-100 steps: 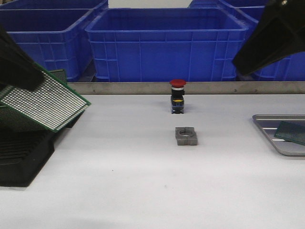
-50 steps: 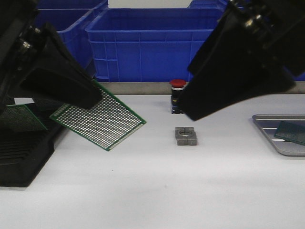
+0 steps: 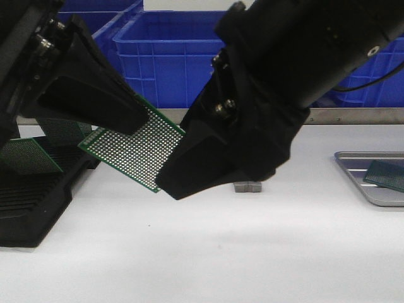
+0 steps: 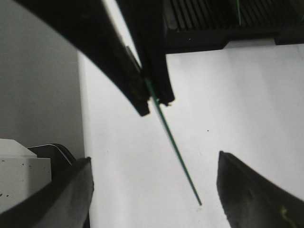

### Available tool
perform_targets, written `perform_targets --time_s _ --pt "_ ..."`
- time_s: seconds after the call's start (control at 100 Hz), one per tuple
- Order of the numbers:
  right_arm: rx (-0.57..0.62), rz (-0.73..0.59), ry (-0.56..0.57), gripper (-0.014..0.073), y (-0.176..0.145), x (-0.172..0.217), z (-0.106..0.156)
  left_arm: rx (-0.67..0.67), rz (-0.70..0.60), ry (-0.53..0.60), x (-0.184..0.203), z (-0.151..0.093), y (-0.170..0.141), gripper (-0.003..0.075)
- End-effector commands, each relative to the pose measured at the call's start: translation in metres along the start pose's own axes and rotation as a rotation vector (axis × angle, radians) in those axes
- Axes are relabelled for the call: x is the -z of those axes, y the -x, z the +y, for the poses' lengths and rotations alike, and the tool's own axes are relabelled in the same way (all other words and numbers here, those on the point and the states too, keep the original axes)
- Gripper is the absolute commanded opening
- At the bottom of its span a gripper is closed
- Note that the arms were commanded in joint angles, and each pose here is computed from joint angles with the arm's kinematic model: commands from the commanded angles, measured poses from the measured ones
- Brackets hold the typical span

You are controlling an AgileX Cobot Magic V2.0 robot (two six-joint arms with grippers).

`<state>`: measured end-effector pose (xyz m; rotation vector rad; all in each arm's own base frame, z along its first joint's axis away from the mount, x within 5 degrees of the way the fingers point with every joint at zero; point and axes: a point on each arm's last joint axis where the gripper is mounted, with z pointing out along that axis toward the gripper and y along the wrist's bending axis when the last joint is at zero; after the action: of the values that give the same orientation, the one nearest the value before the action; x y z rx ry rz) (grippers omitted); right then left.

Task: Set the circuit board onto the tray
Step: 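Grasp the board's free edge with the right gripper, release the left, then carry the board to the steel tray and release it with the right gripper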

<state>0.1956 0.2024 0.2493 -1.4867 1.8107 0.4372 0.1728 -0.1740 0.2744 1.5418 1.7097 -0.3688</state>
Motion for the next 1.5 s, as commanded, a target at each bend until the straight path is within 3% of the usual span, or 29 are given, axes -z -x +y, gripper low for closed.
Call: perform_targets --time_s 0.0,0.27,0.34,0.58,0.69,0.84,0.93,1.09,1.34,1.49 --pt "0.002 -0.054 -0.046 0.0558 0.012 0.004 -0.007 0.013 -0.068 0.046 0.009 0.005 0.015 -0.002" --pt "-0.046 -0.056 -0.072 0.0529 0.01 -0.006 -0.012 0.014 -0.069 0.046 0.009 0.005 0.015 -0.002" --pt "-0.046 -0.058 -0.083 0.0431 0.01 -0.006 -0.013 0.014 -0.069 0.046 0.009 0.005 0.015 -0.002" --pt "-0.057 -0.058 -0.058 -0.0079 0.01 -0.006 -0.01 0.014 -0.068 0.044 0.009 0.005 0.015 -0.0015" --pt "-0.063 -0.059 -0.048 -0.0069 0.01 -0.006 -0.009 0.014 -0.063 0.024 0.009 0.003 0.014 0.0094" --pt "-0.069 -0.061 -0.05 -0.0069 0.01 -0.006 -0.01 0.014 -0.069 0.046 0.009 0.005 0.015 0.044" --pt "-0.085 -0.064 -0.059 -0.0069 0.009 -0.005 -0.012 0.017 -0.08 0.09 0.009 0.009 0.016 0.0557" --pt "-0.175 -0.054 -0.127 -0.0069 -0.003 0.002 -0.034 0.03 -0.084 0.14 0.011 0.016 0.014 0.0567" --pt "-0.53 -0.037 -0.344 -0.0069 -0.054 0.039 -0.099 0.043 -0.084 0.148 0.011 0.018 0.013 0.0567" --pt "-0.672 -0.02 -0.457 -0.0069 -0.088 0.065 -0.125 0.043 -0.083 0.146 0.011 0.018 0.013 0.0567"
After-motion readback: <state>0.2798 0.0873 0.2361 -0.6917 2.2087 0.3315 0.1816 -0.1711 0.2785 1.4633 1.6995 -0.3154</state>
